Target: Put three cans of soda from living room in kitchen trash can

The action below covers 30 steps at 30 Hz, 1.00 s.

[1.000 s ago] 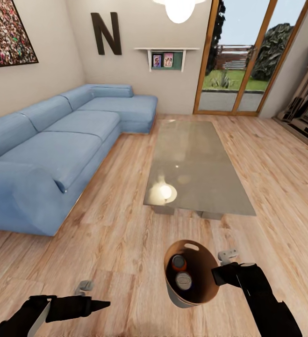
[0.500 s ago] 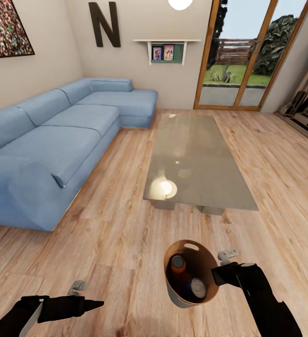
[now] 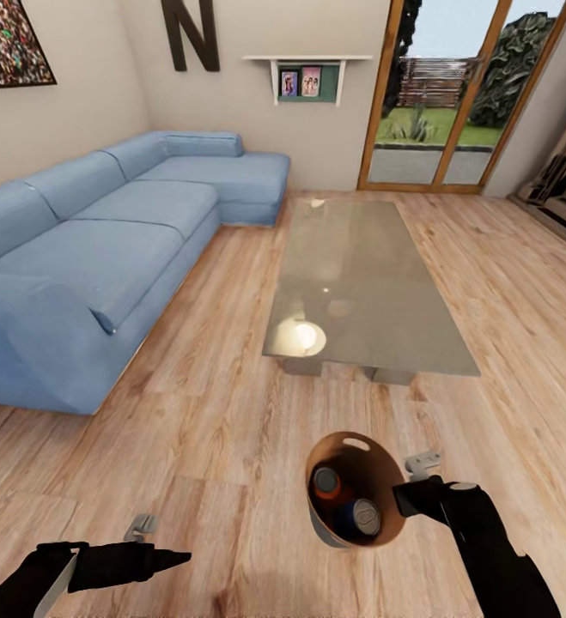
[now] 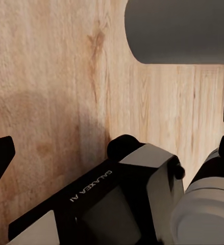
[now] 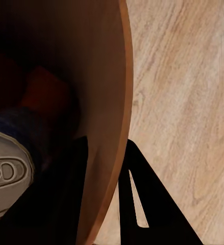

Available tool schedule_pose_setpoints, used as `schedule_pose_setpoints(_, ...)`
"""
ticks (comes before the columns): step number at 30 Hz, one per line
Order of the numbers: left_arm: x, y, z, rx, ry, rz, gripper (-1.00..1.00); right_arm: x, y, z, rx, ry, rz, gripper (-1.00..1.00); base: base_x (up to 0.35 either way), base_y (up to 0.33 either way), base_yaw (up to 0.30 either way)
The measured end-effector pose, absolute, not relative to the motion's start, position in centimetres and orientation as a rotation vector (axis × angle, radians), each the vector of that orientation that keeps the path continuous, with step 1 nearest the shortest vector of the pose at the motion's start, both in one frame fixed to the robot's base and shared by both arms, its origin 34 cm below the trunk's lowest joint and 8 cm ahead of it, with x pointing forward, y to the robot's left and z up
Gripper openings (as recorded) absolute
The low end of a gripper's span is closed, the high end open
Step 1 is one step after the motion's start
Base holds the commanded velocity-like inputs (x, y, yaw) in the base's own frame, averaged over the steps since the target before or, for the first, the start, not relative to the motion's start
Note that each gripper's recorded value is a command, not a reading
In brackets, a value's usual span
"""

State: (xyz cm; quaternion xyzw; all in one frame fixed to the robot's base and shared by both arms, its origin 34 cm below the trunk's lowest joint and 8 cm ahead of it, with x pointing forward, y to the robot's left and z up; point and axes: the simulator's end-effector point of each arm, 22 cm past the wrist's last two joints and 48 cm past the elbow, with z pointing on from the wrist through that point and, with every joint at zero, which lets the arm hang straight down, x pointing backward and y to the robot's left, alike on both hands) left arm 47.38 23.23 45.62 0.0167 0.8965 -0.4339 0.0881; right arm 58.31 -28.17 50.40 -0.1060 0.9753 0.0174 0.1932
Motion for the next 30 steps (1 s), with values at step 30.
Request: schedule_pose_setpoints(30, 46.8, 22.8, 42.4, 0.055, 2.660, -1.320, 1.00, 57.5, -27.9, 46.4, -0.299, 2.744, 0.060, -1.00, 0.000, 0.000, 0.000)
